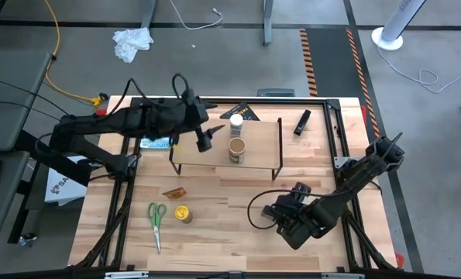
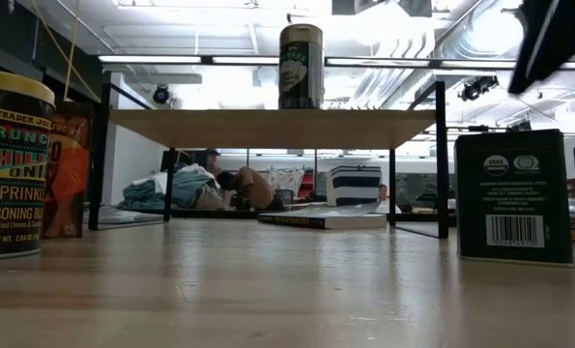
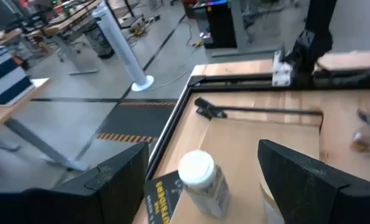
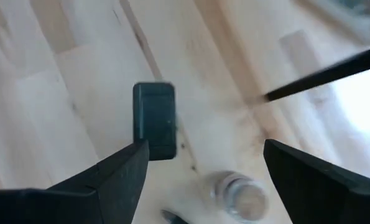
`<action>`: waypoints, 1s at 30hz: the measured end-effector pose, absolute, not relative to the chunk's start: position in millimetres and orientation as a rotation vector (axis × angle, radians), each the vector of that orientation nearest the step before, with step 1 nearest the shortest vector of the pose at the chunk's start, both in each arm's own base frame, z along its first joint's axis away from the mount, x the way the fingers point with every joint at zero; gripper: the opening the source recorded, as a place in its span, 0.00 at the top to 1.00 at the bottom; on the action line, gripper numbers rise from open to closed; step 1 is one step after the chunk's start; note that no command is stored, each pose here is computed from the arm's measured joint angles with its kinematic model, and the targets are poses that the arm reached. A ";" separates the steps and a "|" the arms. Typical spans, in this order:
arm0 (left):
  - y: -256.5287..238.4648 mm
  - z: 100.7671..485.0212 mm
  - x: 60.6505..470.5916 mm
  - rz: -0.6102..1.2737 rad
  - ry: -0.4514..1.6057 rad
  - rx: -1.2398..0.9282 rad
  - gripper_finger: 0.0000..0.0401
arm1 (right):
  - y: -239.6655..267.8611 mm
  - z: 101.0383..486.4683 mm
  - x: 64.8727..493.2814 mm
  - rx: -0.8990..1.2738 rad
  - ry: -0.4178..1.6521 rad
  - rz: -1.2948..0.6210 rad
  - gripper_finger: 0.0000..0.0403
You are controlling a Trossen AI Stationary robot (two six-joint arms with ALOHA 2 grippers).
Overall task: Shelf spices
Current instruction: Remove the white seasoning bottle from the shelf
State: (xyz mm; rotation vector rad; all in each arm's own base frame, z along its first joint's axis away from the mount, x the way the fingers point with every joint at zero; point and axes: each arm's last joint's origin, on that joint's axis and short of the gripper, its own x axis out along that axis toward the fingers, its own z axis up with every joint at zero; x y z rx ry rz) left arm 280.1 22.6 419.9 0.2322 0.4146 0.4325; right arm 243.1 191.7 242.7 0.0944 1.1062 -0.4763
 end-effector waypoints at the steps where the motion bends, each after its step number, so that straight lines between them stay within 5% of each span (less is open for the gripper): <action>1: 28.7 420.6 280.1 0.424 0.404 0.210 0.25 | 190.9 248.7 243.5 0.078 1.107 -0.479 0.22; 12: 118.1 383.3 309.8 0.300 0.446 -0.030 0.25 | 177.6 294.9 264.7 0.181 0.990 -0.541 0.22; 30: 131.0 340.9 341.5 0.079 0.546 -0.007 0.25 | 173.6 324.2 275.5 0.413 0.816 -0.627 0.22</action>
